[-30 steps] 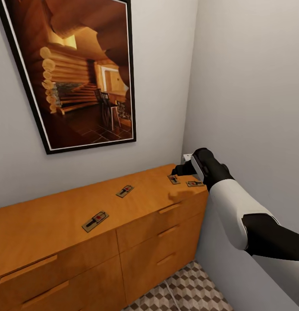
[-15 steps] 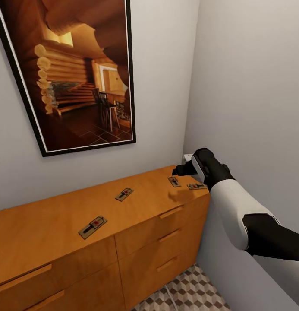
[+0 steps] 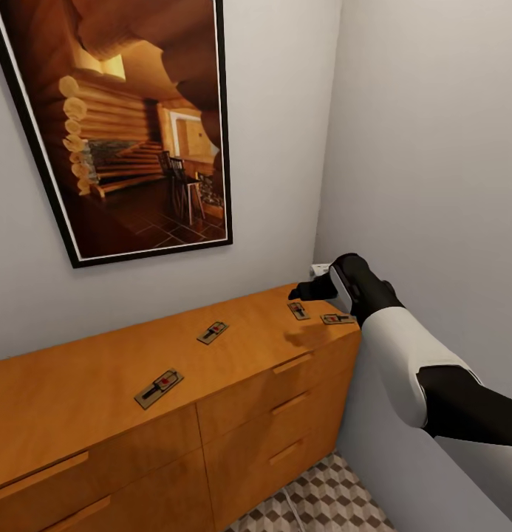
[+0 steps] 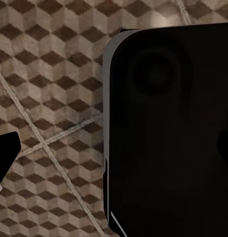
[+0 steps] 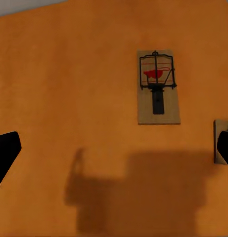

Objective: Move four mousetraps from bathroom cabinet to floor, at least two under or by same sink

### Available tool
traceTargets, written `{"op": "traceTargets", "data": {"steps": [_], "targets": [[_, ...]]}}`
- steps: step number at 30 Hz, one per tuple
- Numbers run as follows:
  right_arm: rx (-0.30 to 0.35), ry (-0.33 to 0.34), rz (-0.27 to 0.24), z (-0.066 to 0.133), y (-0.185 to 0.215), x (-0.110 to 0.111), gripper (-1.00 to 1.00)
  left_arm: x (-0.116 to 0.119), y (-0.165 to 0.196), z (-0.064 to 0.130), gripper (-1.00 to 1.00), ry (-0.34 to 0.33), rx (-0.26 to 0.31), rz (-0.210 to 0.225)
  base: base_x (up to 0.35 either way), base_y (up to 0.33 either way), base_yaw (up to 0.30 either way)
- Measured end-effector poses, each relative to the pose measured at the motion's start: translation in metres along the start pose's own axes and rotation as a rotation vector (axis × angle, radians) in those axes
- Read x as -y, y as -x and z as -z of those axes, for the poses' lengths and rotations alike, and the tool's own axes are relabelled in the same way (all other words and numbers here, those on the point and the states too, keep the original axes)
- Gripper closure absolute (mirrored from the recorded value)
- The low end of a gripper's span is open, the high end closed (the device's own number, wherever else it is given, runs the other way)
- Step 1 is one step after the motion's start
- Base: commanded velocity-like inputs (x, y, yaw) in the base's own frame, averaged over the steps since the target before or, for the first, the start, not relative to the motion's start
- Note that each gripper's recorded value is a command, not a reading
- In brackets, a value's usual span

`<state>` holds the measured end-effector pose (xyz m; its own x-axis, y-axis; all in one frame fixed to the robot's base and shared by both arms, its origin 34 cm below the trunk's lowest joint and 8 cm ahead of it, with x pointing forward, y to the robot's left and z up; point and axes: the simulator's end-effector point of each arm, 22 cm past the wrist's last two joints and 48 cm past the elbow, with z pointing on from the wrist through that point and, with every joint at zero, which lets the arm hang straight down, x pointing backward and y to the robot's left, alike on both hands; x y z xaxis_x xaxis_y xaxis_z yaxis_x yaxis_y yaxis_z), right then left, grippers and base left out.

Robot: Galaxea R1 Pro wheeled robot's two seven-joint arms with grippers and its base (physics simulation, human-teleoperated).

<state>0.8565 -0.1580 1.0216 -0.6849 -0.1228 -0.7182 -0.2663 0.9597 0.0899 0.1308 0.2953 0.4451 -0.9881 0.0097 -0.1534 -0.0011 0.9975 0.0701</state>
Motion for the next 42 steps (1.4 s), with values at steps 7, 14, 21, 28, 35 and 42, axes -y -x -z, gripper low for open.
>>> {"op": "traceTargets", "data": {"steps": [7, 14, 21, 28, 35, 42], "targets": [[0.0, 0.014, -0.001, 0.0003, -0.0001, -0.0017, -1.0, 0.0, -0.0005, 0.0001, -1.0, 0.0, -0.001, 0.0, 0.0, 0.0, 0.0], [0.001, 0.017, -0.001, 0.0004, 0.0001, -0.0021, -1.0, -0.0001, -0.0006, 0.0001, -1.0, 0.0, -0.001, 0.0, 0.0, -0.002, 0.0], [0.001, 0.016, -0.001, 0.0005, 0.0001, -0.0013, -1.0, -0.0006, -0.0013, 0.0002, -1.0, 0.002, -0.002, 0.0, 0.0, -0.091, 0.0], [-0.001, 0.015, 0.003, 0.0, -0.0005, -0.0019, -1.0, -0.0004, -0.0014, 0.0003, -1.0, 0.001, -0.002, 0.0, 0.0, -0.026, 0.0], [-0.002, 0.014, 0.004, -0.0004, -0.001, -0.0022, -1.0, -0.0011, -0.0017, 0.0003, -1.0, 0.001, -0.002, -0.001, 0.0, -0.003, 0.0], [-0.011, 0.01, 0.008, -0.0022, -0.0039, -0.0022, -1.0, -0.0012, -0.0016, 0.0003, -1.0, 0.001, -0.002, -0.001, 0.0, 0.0, 0.0]]}}
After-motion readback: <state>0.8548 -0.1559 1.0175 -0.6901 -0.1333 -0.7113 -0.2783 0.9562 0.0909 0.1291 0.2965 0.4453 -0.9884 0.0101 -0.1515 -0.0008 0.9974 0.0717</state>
